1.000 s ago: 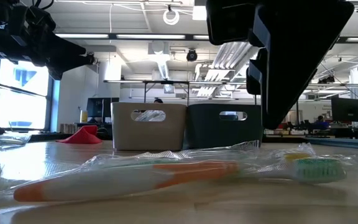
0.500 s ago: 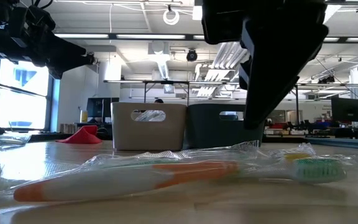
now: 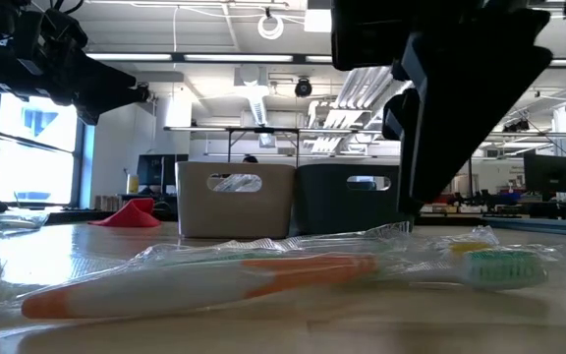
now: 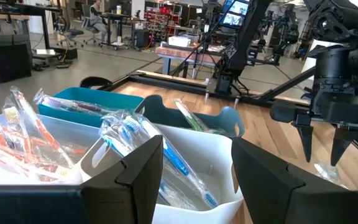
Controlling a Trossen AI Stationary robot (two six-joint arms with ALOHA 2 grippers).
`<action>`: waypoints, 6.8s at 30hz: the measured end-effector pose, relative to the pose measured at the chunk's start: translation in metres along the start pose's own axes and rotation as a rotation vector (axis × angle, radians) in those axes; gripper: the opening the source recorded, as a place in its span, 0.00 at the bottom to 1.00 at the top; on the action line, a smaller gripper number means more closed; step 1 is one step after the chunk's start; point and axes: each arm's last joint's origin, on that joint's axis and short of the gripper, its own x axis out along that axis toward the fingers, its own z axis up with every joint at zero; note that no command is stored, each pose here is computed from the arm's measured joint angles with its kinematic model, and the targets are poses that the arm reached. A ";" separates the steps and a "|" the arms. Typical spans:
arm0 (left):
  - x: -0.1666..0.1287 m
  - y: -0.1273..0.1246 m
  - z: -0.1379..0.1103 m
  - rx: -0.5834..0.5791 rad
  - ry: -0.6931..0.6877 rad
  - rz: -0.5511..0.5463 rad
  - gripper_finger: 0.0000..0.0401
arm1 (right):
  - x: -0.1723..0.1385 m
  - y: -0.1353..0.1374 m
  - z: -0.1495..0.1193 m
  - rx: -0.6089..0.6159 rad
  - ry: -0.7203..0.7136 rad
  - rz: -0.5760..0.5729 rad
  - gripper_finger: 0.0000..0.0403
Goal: Pick & Place Toothbrushes
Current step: Put the orange toothbrush into the transparent bin
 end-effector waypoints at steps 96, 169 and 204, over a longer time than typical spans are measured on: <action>0.000 0.000 0.001 -0.001 -0.008 -0.002 0.47 | -0.090 0.002 0.026 0.073 -0.473 -0.032 0.02; 0.000 0.000 0.000 -0.008 0.003 -0.006 0.47 | -0.093 -0.290 0.206 0.452 -0.716 -0.322 0.01; 0.000 0.000 0.000 -0.008 0.003 -0.005 0.47 | -0.044 -0.337 0.185 0.569 -0.461 -0.268 0.01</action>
